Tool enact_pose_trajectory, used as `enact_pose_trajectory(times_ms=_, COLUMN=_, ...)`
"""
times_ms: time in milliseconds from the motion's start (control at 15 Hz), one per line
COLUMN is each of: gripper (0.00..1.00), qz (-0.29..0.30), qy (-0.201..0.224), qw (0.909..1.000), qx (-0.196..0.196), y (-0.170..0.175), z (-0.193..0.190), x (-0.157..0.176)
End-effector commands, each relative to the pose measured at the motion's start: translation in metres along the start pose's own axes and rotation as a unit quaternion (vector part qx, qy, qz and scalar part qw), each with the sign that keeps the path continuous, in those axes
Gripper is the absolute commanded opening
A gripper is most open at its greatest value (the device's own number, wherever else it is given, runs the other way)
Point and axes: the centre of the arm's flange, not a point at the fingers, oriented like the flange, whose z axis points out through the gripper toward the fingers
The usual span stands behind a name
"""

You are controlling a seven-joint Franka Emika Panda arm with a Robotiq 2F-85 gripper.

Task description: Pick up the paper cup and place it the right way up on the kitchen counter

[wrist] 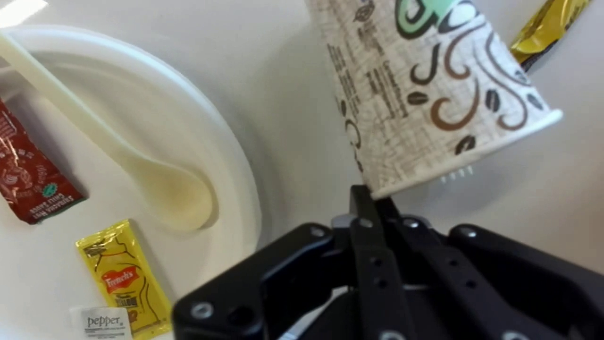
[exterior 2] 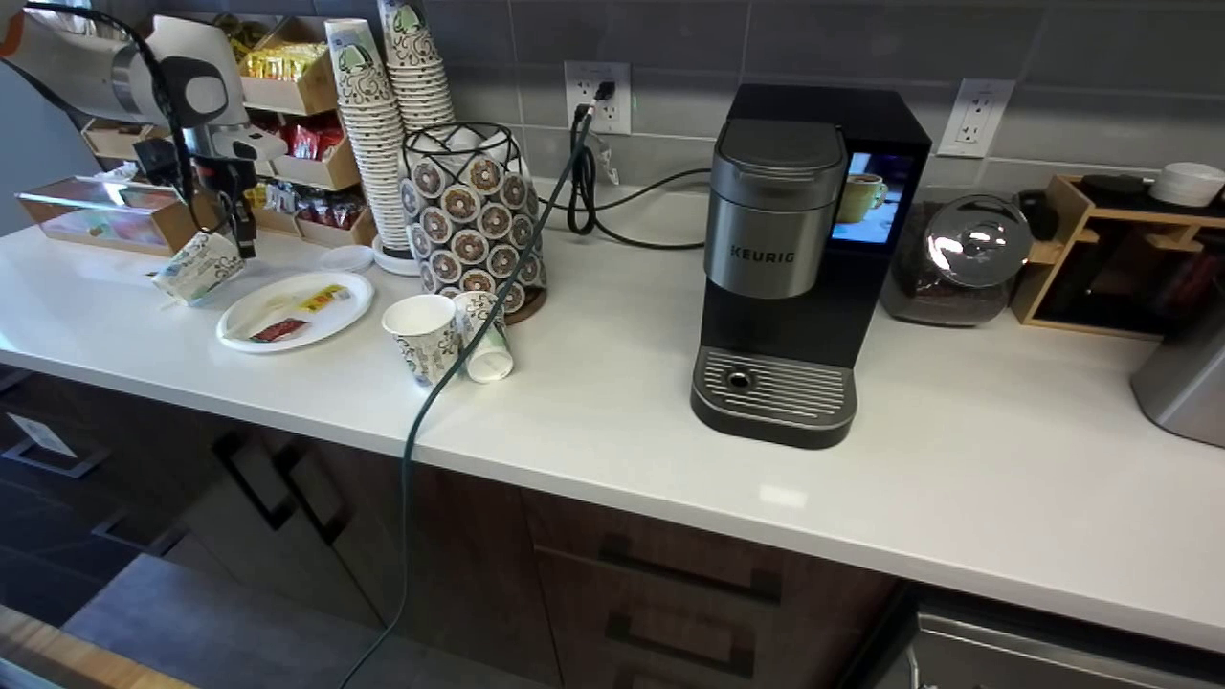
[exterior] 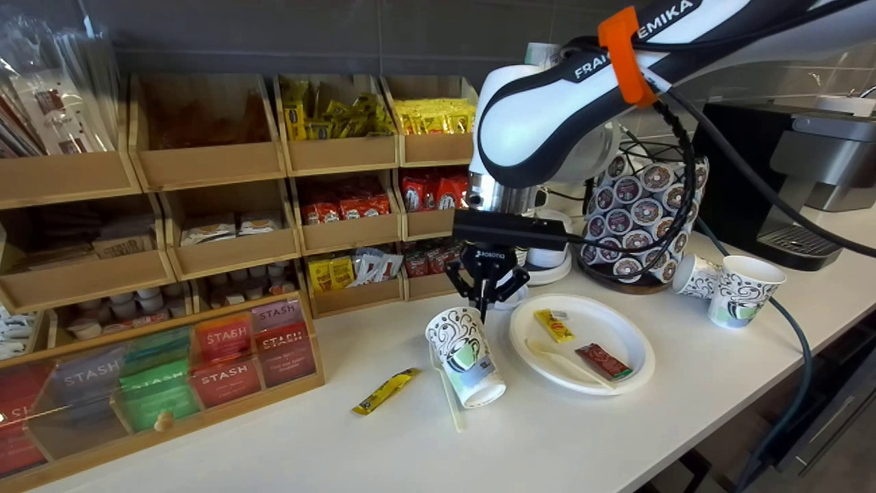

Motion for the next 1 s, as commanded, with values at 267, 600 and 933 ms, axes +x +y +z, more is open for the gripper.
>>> enact_pose_trajectory(times_ms=267, gripper=0.01, qz=-0.163, qy=0.060, qw=0.9845, qx=-0.025, y=-0.002, z=-0.049, x=-0.084)
enact_pose_trajectory(times_ms=600, gripper=0.01, qz=-0.127, qy=0.171, qw=0.9756, qx=0.054, y=-0.003, z=-0.067, x=-0.117)
enact_pose_trajectory(times_ms=933, gripper=0.01, qz=-0.043, qy=0.248, qw=0.9544, qx=0.161, y=0.009, z=-0.073, x=-0.128)
